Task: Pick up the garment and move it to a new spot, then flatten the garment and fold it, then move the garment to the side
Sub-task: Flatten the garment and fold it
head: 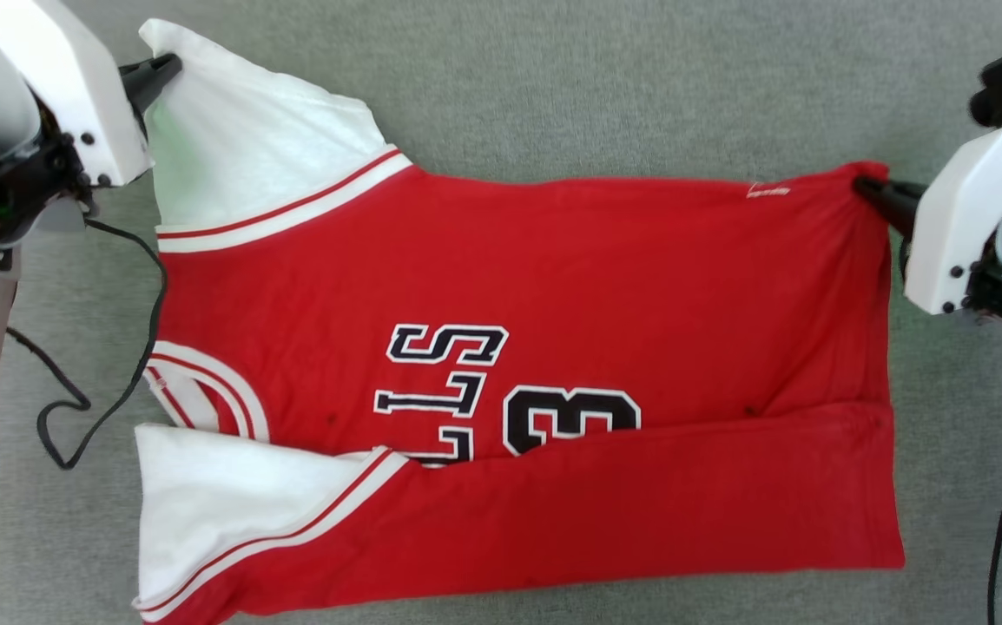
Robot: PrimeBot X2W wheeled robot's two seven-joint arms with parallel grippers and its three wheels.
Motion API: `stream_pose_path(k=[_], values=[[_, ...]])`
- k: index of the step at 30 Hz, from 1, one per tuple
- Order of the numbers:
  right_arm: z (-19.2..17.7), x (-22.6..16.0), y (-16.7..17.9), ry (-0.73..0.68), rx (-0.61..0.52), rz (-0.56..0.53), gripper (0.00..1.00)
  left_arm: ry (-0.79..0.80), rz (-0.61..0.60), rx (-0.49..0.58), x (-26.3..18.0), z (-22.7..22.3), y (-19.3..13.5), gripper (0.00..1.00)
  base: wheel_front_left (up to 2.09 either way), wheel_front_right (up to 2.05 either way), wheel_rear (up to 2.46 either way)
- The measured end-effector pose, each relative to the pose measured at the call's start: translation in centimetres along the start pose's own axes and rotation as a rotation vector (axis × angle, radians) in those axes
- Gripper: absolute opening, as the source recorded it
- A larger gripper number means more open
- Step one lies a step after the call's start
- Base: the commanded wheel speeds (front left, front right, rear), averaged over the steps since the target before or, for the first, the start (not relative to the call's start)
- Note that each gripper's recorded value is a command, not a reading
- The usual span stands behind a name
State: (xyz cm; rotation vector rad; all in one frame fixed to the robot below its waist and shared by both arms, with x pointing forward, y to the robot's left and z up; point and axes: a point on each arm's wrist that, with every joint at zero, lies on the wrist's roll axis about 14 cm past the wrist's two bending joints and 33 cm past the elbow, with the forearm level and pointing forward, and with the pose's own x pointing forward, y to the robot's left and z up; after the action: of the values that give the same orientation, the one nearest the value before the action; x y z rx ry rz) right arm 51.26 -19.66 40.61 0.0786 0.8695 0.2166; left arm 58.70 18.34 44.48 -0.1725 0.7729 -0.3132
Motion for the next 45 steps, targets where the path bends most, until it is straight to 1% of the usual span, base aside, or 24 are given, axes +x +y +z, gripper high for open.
stream_pose_path(k=[5, 9, 12, 15, 21, 25, 29, 31, 32, 33, 34, 35, 38, 40, 42, 45], values=[[2.0, -2.0, -0.2, -0.098, -0.005, -0.015, 0.00, -0.092, 0.000, -0.019, -2.7, 1.0, 0.2, 0.00, 0.00, 0.00, 0.00], [1.7, -3.4, -0.3, -0.136, 0.004, -0.022, 0.00, -0.159, -0.004, -0.047, -5.3, 0.6, 0.4, 0.00, 0.00, 0.00, 0.00], [1.0, -4.4, -0.3, -0.159, 0.022, -0.025, 0.00, -0.192, 0.001, -0.064, -7.2, -0.7, 0.5, 0.00, 0.00, 0.00, 0.00], [-0.3, -5.2, -0.3, -0.171, 0.053, -0.024, 0.00, -0.199, 0.033, -0.082, -9.0, -3.2, 1.1, 0.00, 0.00, 0.00, 0.00], [-3.8, -6.5, 0.0, -0.160, 0.106, -0.023, 0.00, -0.202, 0.077, -0.175, -12.2, -8.5, 1.5, 0.00, 0.00, 0.00, 0.00], [-6.5, -7.1, 0.0, -0.146, 0.145, -0.026, 0.00, -0.145, 0.092, -0.252, -13.6, -13.2, 1.0, 0.00, 0.00, 0.00, 0.00], [-9.1, -7.6, 0.0, -0.127, 0.177, -0.032, 0.00, -0.106, 0.109, -0.336, -14.5, -16.7, 0.7, 0.00, 0.00, 0.00, 0.00], [-10.4, -7.9, 0.1, -0.117, 0.194, -0.036, 0.00, -0.072, 0.114, -0.361, -14.8, -18.5, 0.4, 0.00, 0.00, 0.00, 0.00], [-10.4, -7.9, 0.1, -0.117, 0.194, -0.036, 0.10, -0.072, 0.114, -0.361, -14.8, -18.5, 0.4, 0.00, 0.00, 0.00, 0.00], [-11.1, -8.0, 0.1, -0.111, 0.195, -0.040, 0.75, -0.056, 0.109, -0.378, -14.9, -19.3, 0.1, 0.04, 0.00, 0.00, 0.00], [-12.0, -8.3, 0.2, -0.115, 0.209, -0.044, 1.00, -0.028, 0.084, -0.410, -14.7, -20.7, -1.1, 0.84, 0.00, 0.00, 0.00], [-12.0, -8.3, 0.2, -0.115, 0.209, -0.044, 1.00, -0.028, 0.084, -0.410, -14.7, -20.7, -1.1, 1.00, 0.00, 0.00, 0.00], [-12.3, -8.8, 0.2, -0.150, 0.218, -0.051, 1.00, -0.026, 0.075, -0.412, -14.7, -21.4, -1.8, 1.00, 0.00, 0.00, 0.00], [-12.2, -9.3, 0.1, -0.178, 0.218, -0.057, 1.00, -0.053, 0.071, -0.392, -14.8, -21.1, -2.2, 1.00, 0.00, 0.00, 0.00], [-11.9, -10.0, -0.1, -0.214, 0.221, -0.067, 1.00, -0.107, 0.073, -0.363, -15.0, -20.1, -2.4, 1.00, 0.00, 0.00, 0.00], [-10.4, -11.5, -0.4, -0.286, 0.210, -0.077, 1.00, -0.198, 0.085, -0.308, -15.6, -18.3, -2.6, 1.00, 0.00, 0.00, 0.00]])
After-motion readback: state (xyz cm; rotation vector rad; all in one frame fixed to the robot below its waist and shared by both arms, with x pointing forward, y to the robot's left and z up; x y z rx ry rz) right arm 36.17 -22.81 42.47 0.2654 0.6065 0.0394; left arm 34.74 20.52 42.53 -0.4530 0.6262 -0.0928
